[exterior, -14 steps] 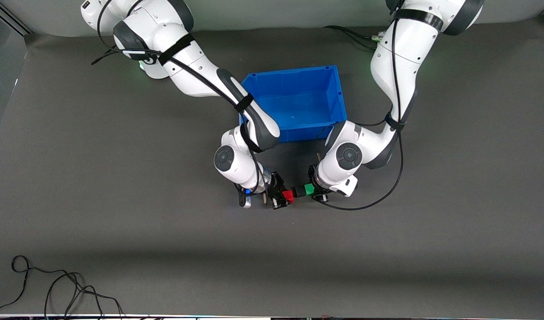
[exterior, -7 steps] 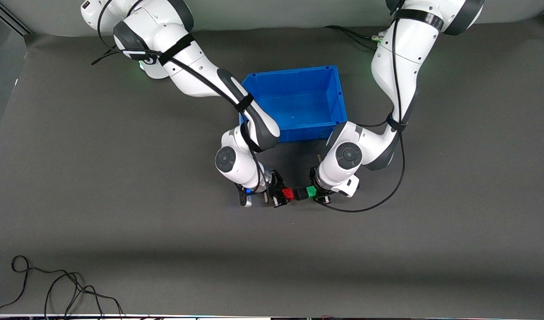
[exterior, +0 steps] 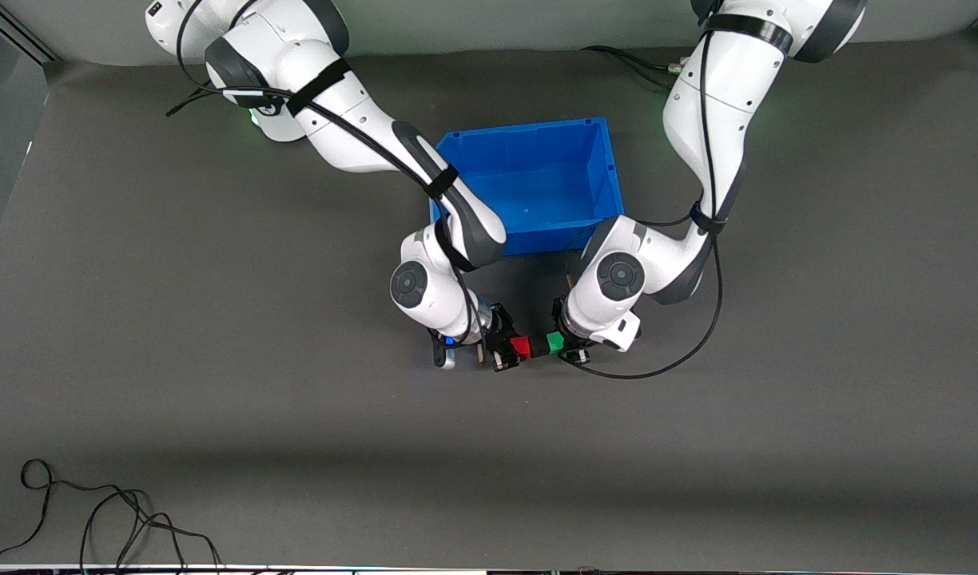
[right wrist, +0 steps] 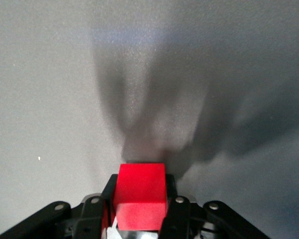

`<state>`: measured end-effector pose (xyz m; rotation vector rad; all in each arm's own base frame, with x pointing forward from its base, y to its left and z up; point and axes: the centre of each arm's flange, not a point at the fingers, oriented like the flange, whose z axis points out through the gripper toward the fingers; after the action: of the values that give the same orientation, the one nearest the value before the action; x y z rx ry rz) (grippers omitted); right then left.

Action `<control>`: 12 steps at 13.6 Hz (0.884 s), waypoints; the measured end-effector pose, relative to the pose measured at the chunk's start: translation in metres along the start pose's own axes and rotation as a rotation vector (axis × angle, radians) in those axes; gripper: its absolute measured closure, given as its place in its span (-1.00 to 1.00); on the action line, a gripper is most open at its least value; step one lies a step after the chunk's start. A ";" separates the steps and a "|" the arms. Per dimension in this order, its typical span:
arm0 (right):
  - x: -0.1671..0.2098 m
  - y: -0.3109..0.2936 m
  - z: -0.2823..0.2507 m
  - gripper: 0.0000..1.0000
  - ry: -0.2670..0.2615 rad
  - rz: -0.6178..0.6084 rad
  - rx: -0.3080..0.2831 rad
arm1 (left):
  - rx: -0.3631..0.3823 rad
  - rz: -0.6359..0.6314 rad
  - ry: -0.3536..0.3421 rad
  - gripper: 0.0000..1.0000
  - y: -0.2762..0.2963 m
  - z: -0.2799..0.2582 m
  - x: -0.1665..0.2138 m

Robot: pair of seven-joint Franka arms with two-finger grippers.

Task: Attach green and red cubes to black cube
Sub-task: 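Press the red and green cubes against the black cube's sides, then open both grippers and lift away from the joined cubes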

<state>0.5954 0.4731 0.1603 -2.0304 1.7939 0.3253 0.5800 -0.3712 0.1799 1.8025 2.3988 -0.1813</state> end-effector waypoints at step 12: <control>0.024 -0.054 -0.099 -1.00 0.064 -0.027 -0.091 | -0.079 0.123 0.062 -0.99 0.011 -0.023 -0.006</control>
<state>0.6425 0.4117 0.2457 -2.1484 1.8184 0.3432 0.5911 -0.3697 0.2031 1.9382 2.2908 -0.0175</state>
